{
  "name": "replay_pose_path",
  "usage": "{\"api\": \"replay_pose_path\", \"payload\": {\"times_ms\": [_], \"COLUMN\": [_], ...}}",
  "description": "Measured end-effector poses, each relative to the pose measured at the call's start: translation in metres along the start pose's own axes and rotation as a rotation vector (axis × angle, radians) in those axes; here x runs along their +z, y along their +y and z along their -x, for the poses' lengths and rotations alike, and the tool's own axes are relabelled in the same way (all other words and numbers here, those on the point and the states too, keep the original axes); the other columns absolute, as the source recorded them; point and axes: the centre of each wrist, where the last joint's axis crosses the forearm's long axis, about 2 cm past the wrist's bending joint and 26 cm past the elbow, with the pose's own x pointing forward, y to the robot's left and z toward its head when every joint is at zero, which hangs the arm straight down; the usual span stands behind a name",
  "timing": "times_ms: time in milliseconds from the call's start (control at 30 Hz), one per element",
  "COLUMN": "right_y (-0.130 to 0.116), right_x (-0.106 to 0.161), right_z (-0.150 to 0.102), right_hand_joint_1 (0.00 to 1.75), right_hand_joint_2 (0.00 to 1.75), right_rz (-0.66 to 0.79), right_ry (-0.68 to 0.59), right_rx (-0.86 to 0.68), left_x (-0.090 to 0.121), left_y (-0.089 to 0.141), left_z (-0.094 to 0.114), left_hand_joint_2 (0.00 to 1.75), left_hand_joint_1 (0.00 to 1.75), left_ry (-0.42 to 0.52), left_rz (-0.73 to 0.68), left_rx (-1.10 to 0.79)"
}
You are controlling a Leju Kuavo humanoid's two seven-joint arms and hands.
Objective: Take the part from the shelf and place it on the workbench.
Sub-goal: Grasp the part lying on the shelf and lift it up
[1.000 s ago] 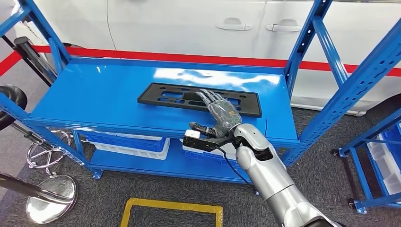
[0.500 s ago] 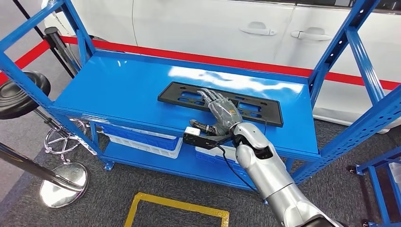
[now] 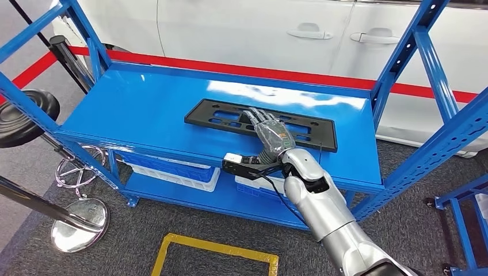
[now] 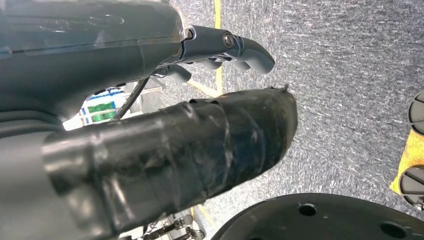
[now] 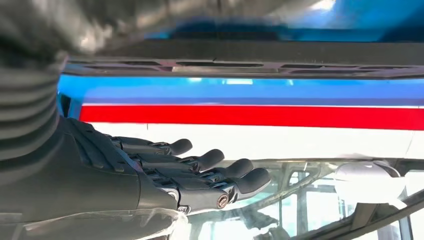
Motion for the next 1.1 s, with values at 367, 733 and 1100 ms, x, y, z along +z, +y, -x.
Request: {"api": "replay_pose_path", "payload": {"times_ms": [367,733,1100], "right_y": [0.0,0.003,0.017], "right_x": [-0.001,-0.004,-0.006], "right_z": [0.001,0.005,0.029], "right_hand_joint_1": [0.0,0.0,0.0], "right_hand_joint_2": [1.75,1.75,1.75], "right_rz": [0.04,0.032,-0.05], "right_ry": [0.053,0.115,0.213], "right_rx": [0.161,0.287,0.311], "left_x": [0.002,0.003,0.002], "left_y": [-0.005,-0.004,-0.001], "left_z": [-0.002,0.0,0.0], "left_hand_joint_2": [0.0,0.0,0.0], "left_hand_joint_1": [0.0,0.0,0.0], "left_ry": [-0.011,-0.026,-0.029], "left_rz": [0.017,0.019,-0.02], "left_rx": [-0.008,-0.029,-0.043]}}
